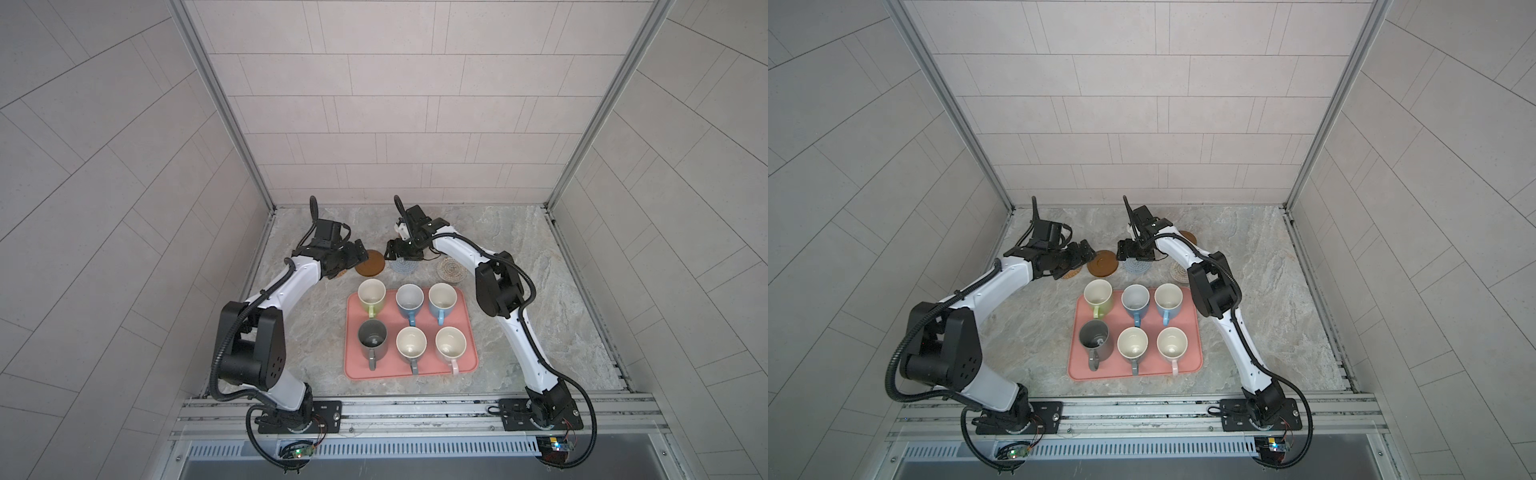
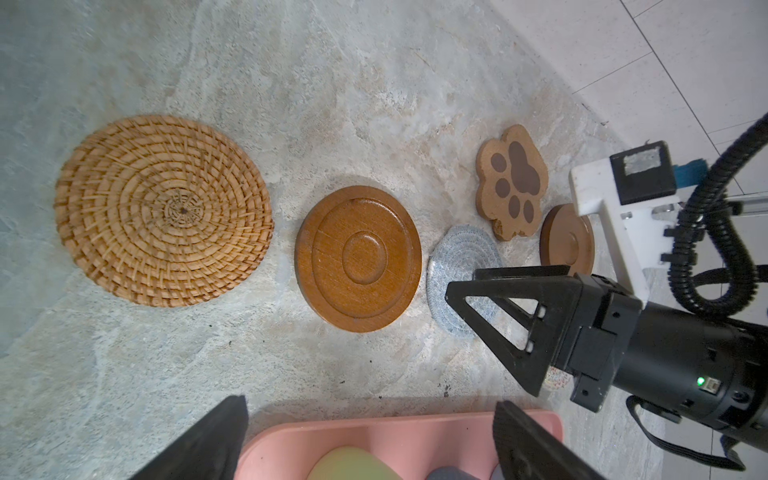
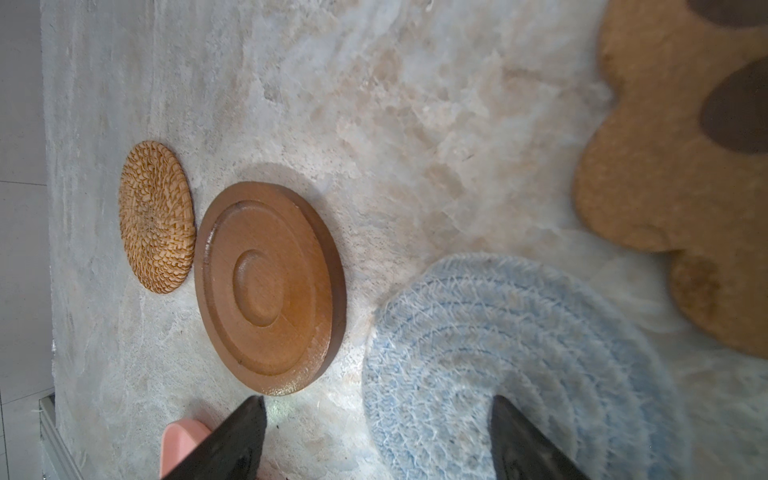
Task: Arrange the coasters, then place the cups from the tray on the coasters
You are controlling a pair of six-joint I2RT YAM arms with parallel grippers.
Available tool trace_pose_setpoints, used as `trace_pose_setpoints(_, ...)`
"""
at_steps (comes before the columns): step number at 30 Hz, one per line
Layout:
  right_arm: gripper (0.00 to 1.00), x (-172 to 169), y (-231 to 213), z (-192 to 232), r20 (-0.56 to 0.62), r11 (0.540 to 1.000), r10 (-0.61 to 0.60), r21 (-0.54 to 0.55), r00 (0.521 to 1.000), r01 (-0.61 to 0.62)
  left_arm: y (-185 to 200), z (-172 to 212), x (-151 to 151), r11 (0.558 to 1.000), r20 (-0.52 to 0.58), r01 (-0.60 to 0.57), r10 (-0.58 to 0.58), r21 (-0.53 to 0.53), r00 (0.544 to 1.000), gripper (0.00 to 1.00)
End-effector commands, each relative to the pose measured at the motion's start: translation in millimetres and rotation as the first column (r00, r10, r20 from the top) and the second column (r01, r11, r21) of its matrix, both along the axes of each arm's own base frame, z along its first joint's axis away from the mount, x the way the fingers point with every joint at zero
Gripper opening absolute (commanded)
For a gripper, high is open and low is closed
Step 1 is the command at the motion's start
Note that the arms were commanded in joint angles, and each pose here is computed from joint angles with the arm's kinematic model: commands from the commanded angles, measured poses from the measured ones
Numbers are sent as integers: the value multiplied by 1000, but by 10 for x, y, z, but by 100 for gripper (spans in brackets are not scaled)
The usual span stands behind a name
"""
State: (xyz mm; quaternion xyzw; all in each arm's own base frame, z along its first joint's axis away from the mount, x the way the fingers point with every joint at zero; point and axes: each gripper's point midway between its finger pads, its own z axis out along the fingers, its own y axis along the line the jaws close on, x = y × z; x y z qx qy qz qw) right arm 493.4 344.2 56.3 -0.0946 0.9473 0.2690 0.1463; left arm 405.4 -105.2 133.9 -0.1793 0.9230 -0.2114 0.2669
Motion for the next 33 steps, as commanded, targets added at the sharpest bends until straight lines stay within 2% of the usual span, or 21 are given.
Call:
trace_pose_setpoints(1,86,-175,-71,-298,-80,997,-7,-83,997,1,45,52,2,1000,15,-20,20,-4,1000,100)
trace_pose_setpoints(9,86,-130,-24,-126,-65,999,-9,-52,998,6,47,39,6,1000,14,-19,19,-1,1000,100)
trace_pose_setpoints(24,86,96,-74,605,52,998,-38,42,998,36,88,78,36,1000,19,-21,21,15,1000,100)
trace_pose_setpoints(33,86,414,-337,584,103,993,-118,45,988,113,101,56,-23,1000,13,-25,24,13,1000,100)
